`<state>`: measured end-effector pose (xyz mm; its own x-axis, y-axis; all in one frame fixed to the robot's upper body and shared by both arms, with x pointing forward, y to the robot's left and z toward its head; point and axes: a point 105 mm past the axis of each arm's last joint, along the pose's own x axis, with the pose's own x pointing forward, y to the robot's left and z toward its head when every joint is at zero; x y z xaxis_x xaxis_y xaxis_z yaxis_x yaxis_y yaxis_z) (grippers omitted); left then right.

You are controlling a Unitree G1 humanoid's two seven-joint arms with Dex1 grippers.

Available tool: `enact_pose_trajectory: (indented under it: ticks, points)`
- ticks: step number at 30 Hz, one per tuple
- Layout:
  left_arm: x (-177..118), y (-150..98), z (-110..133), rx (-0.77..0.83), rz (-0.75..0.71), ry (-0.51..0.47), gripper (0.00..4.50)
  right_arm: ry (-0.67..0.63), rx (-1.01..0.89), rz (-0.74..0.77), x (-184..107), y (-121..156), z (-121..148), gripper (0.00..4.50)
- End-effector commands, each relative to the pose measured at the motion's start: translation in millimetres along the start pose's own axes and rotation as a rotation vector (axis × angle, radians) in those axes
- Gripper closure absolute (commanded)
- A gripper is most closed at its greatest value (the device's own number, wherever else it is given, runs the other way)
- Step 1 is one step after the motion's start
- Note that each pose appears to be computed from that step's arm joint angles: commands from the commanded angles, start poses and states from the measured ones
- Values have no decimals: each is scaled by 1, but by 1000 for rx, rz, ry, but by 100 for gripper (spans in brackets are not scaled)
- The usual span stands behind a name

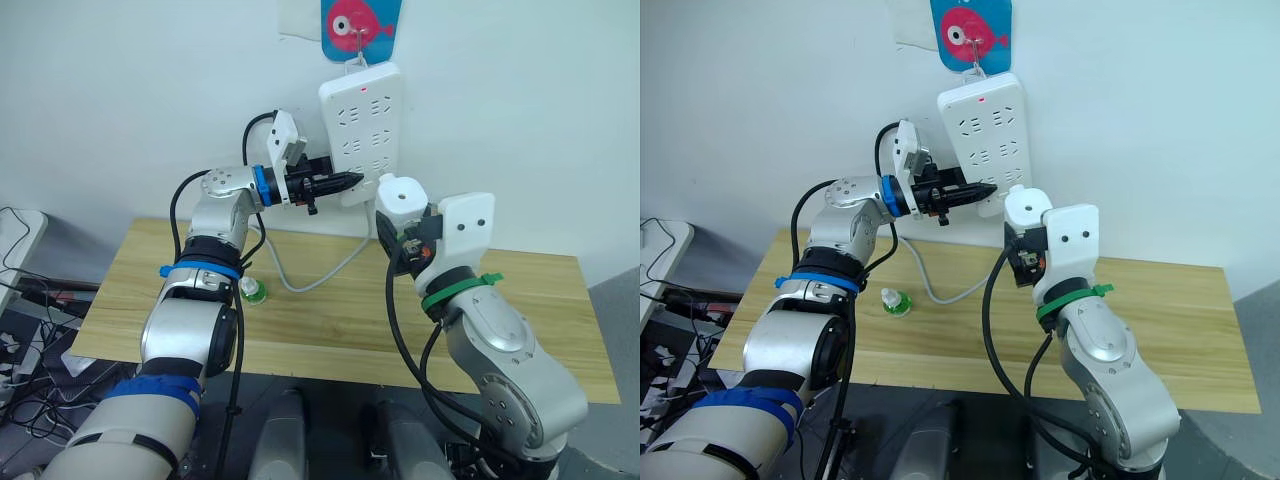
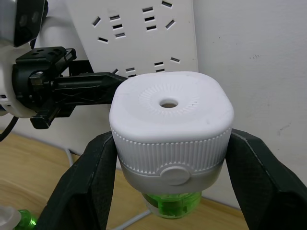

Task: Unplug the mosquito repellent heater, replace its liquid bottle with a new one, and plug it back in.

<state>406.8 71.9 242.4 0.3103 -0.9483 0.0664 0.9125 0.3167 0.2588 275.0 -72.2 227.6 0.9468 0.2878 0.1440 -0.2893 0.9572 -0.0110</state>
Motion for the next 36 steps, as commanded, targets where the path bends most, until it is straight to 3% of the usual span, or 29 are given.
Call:
enact_pose_trajectory:
  ticks: [1, 3, 8, 14, 19, 23, 28, 36]
  points:
    - [-4, 11, 1, 3, 70, 19, 318, -86, 26, -14, -11, -7, 20, 157]
    - [-5, 10, 1, -3, 67, 18, 318, -96, 39, -19, -11, -11, 22, 157]
    - [-14, 11, 2, -18, 62, 17, 158, -106, 53, -22, -14, -22, 23, 157]
    - [-42, 13, 4, 5, 110, 54, 8, -91, -2, -58, -21, -44, 20, 157]
    - [-70, -9, 14, 54, 130, 98, 4, -79, -54, -93, -27, -57, 17, 157]
    - [-76, -54, 25, 1, 82, 102, 4, -78, -71, -124, -32, -64, 15, 157]
    - [-54, -95, 18, 41, -41, 80, 4, -81, -68, -101, -36, -62, 12, 157]
    - [-15, -108, -3, 44, -86, 26, 4, -112, -22, -68, -39, -56, 16, 157]
